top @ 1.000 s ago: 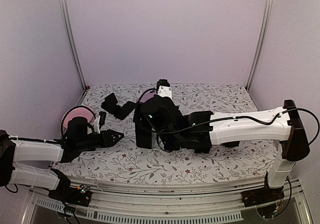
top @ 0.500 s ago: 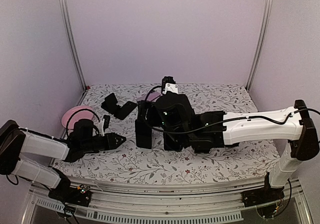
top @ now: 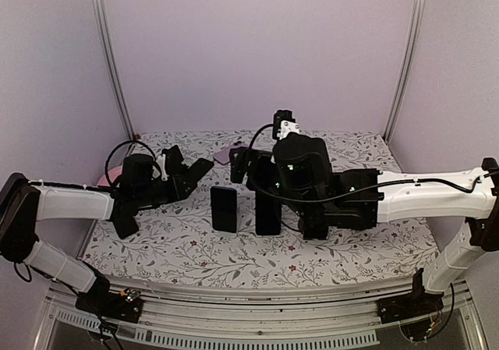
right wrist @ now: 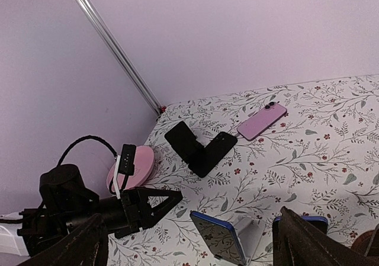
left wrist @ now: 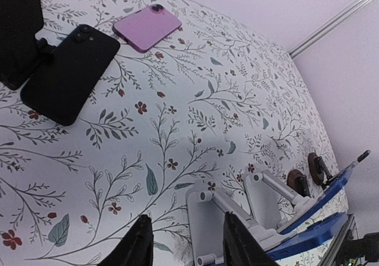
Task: Place the phone on the phone stand
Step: Move the phone stand with the phone to the center of the board.
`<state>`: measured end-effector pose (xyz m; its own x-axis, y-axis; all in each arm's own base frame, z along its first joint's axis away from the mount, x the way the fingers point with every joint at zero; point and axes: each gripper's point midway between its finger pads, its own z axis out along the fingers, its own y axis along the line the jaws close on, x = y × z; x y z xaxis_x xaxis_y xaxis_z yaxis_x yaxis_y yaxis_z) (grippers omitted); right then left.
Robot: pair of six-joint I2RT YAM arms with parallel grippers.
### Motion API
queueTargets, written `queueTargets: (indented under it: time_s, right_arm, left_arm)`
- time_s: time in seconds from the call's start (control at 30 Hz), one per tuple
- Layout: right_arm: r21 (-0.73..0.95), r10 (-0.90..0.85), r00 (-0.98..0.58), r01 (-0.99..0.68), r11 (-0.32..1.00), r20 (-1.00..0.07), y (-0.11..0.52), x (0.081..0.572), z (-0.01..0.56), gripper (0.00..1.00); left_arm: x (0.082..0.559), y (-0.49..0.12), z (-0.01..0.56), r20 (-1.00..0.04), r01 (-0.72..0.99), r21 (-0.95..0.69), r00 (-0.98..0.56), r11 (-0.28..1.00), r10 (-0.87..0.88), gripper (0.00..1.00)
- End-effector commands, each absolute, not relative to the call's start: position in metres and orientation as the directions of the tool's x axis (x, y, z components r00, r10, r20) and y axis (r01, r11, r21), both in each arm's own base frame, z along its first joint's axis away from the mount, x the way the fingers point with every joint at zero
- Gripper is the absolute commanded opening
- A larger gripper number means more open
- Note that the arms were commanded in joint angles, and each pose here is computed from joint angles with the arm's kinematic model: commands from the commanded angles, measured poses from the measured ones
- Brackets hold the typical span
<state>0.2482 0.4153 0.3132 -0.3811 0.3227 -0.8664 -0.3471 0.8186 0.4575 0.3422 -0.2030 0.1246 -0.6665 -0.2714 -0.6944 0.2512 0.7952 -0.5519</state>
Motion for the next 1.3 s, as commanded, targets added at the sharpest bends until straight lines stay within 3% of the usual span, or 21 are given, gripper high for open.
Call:
queueTargets:
  time_s: [0.0,0.17,0.37,0.7,1.27]
  right_arm:
    - [0.479,0.348,-0.37,-0.361,0.8,-0.861,0.398,0.246,0.329,1.0]
    - [0.494,0.36,-0.378,-0.364,0.79,-0.853,0.387,0.241,0.332,1.0]
    - [0.507,0.372,-0.379,-0.367,0.78,-0.847,0.383,0.24,0.335,1.0]
    - [0.507,0.371,-0.381,-0.365,0.781,-0.847,0.378,0.238,0.334,1.0]
    - [0.513,0.379,-0.384,-0.354,0.782,-0.842,0.375,0.238,0.33,1.0]
  left_arm:
    - [0.338,-0.195,0.096,-0.648,0.196,-0.519,-0.725,0.832,-0.234,0.38]
    - [0.318,-0.204,0.08,-0.601,0.194,-0.566,-0.763,0.801,-0.239,0.28]
    - [0.293,-0.224,0.063,-0.512,0.166,-0.659,-0.814,0.734,-0.275,0.0]
    - [0.278,-0.242,0.033,-0.384,0.084,-0.737,-0.868,0.671,-0.313,0.0]
    - [0.26,-0.267,0.015,-0.334,0.079,-0.753,-0.901,0.654,-0.276,0.0]
